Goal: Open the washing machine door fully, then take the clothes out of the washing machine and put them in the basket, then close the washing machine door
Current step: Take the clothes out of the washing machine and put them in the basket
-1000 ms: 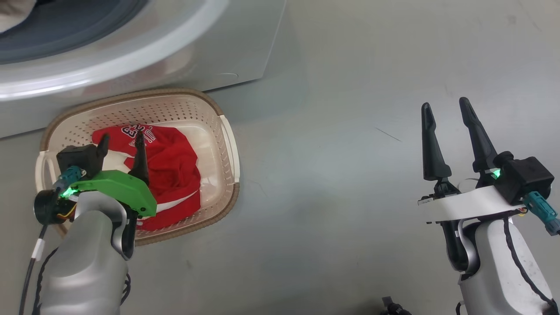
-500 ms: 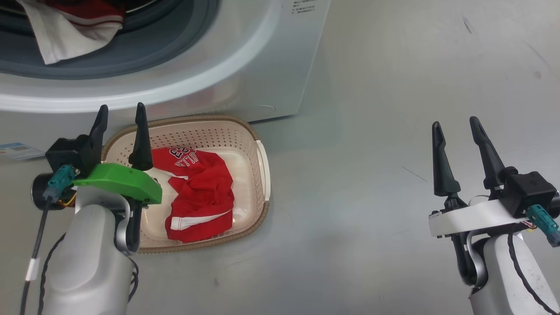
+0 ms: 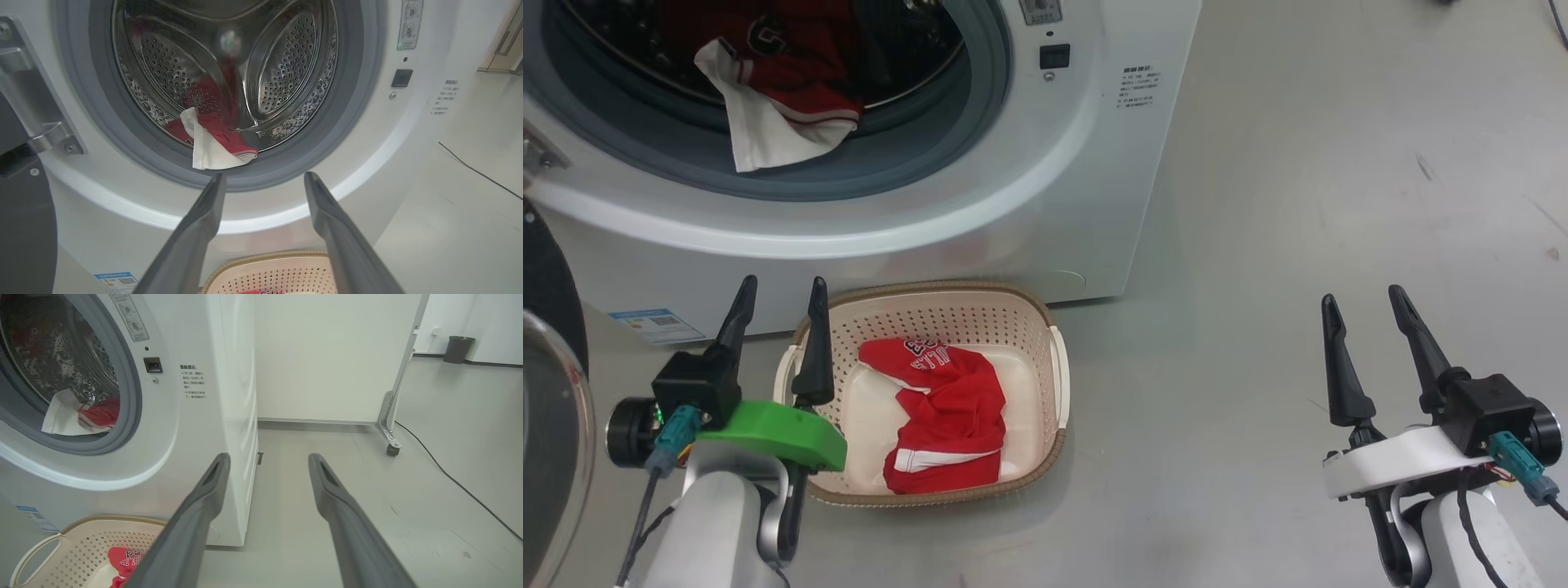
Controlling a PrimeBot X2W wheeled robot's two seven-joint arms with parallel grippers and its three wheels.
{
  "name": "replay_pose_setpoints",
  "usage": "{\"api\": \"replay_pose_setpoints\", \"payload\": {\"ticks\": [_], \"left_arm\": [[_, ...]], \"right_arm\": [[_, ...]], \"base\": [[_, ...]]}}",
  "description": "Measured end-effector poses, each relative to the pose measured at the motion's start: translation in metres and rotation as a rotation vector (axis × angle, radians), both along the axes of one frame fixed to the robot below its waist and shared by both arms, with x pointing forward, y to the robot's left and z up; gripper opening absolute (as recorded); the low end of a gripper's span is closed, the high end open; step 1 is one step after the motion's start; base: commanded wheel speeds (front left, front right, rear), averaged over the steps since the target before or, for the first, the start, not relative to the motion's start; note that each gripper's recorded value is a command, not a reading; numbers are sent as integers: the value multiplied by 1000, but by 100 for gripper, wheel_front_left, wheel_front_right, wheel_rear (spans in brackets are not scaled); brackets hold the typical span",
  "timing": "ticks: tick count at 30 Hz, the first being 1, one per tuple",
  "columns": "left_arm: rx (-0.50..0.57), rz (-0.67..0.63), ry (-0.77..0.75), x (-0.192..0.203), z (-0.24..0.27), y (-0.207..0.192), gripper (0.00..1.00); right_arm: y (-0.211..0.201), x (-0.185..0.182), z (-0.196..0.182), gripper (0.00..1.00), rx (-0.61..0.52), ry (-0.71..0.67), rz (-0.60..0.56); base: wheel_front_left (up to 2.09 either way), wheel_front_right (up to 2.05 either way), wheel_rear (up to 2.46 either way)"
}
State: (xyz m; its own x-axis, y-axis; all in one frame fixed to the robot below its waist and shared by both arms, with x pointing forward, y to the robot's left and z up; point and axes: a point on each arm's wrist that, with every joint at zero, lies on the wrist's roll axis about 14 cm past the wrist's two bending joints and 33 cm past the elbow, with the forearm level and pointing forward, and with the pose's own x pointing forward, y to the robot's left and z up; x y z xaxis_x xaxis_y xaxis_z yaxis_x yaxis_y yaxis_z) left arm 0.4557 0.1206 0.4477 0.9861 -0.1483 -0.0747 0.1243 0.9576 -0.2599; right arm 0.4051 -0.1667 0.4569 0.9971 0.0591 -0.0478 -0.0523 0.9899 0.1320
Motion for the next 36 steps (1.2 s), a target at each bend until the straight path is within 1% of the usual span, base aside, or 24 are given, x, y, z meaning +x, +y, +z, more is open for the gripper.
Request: {"api": "replay_pose_setpoints", "payload": {"ticks": [5, 16, 23, 36], "left_arm": [[19, 9, -28, -21, 12, 6, 100], [19, 31, -52, -60, 25, 13, 100], [17, 42, -82, -70, 35, 15, 100], [11, 44, -97, -75, 40, 13, 100]], "right_arm": [[6, -10, 9, 100, 2, -19, 16], [9, -36, 20, 100, -2, -43, 19], [12, -46, 21, 100, 0, -42, 21], [12, -47, 24, 100, 1, -53, 17]], "base": [[0, 0, 0], [0, 0, 0], [0, 0, 0], [0, 0, 0]]}}
